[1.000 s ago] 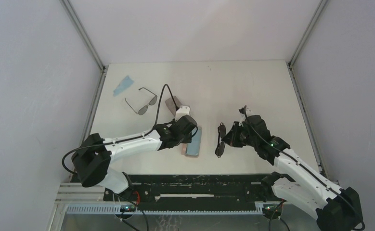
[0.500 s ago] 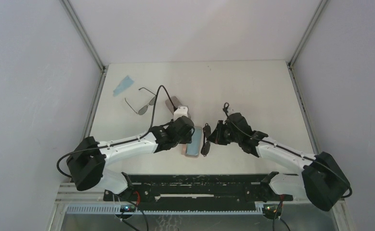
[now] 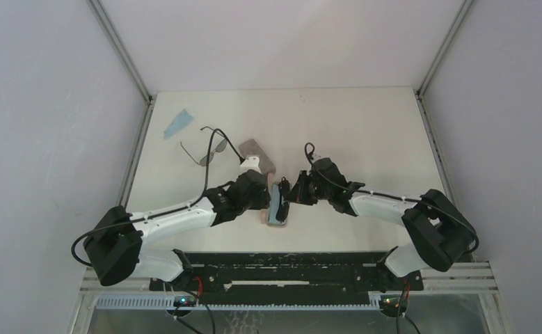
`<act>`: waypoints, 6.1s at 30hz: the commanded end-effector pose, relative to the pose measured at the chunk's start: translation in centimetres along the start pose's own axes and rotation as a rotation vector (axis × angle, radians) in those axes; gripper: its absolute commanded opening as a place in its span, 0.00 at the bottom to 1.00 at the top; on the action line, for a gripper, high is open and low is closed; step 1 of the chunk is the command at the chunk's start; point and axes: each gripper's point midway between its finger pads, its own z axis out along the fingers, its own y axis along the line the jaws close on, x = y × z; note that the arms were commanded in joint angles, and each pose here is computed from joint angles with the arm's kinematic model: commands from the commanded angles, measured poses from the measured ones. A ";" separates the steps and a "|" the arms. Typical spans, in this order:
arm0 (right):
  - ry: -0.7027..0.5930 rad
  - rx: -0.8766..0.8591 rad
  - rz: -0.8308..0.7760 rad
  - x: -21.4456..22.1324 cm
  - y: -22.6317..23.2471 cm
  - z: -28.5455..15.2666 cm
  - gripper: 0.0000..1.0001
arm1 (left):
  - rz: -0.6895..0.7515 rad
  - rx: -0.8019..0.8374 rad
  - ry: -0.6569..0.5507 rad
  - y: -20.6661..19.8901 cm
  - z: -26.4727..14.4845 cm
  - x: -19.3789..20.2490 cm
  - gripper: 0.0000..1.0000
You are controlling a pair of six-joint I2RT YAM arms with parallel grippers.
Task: Organize the sunglasses
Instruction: Place the sunglasses in the sunglasses case, then close the sunglasses case at the center of the board.
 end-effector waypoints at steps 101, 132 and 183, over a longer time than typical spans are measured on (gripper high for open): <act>0.047 0.166 -0.142 -0.5 -0.8 3.8 0.04 | 0.042 0.116 -0.014 -2.2 -0.6 -1.1 0.38; 0.051 0.221 -0.203 -0.7 -0.6 4.3 0.04 | 0.042 0.115 -0.025 -2.1 -1.1 -1.4 0.38; 0.042 0.204 -0.077 -0.3 -4.7 3.3 0.02 | -0.003 0.261 -0.033 -1.2 0.5 -1.5 0.26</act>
